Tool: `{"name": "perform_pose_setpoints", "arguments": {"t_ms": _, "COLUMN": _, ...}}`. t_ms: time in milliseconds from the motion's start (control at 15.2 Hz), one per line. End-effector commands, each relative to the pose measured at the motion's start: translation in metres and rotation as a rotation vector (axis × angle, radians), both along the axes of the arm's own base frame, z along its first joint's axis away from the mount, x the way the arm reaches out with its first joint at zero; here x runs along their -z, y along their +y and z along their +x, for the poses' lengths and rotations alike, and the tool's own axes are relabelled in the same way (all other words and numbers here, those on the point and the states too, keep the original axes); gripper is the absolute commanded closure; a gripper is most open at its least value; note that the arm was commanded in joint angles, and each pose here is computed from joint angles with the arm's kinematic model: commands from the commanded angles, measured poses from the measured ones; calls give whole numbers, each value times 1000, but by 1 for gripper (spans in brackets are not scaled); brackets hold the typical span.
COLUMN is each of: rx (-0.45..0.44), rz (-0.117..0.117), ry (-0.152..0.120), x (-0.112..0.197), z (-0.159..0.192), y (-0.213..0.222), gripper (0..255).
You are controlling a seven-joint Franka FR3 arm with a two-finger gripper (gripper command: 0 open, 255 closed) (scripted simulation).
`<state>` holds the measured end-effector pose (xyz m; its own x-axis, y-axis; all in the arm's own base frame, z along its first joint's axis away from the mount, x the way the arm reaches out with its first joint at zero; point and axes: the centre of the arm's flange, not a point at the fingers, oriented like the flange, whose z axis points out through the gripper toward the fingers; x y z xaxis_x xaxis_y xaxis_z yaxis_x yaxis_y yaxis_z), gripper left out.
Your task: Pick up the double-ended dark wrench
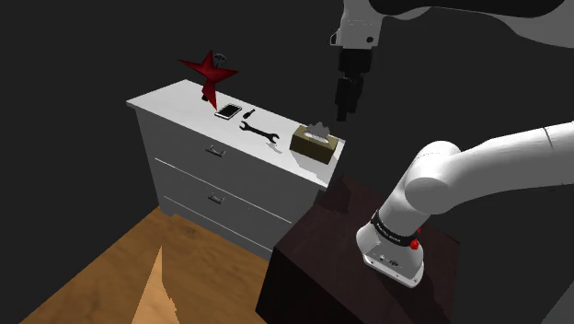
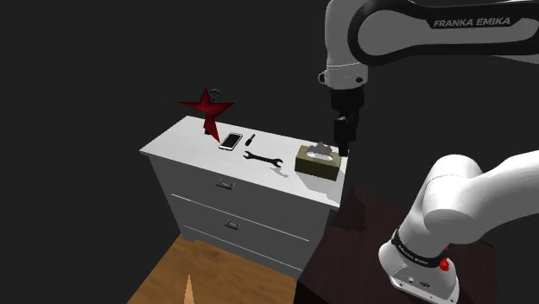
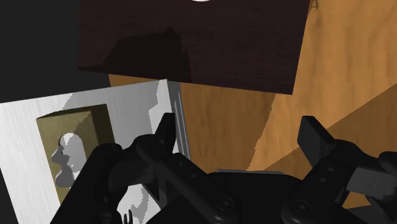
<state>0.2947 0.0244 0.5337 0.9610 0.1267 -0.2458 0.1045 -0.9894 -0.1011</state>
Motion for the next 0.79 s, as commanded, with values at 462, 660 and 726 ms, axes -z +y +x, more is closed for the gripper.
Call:
{"name": "perform_pose_setpoints", "arguments": {"t_ms": 462, "rx": -26, "rz": -16, "ry": -30, "x": 55, "z": 65, "y": -21, "gripper": 0}}
{"name": "perform_pose_setpoints", "arguments": {"t_ms": 660, "rx": -37, "rz": -23, "ry": -43, "x": 78, "z": 93, "y": -30, "gripper": 0}}
{"name": "perform_pose_setpoints", "arguments": {"t_ms": 726, "rx": -41, "rz": -25, "ry": -48, "x": 85, "z": 103, "y": -33, "gripper": 0}}
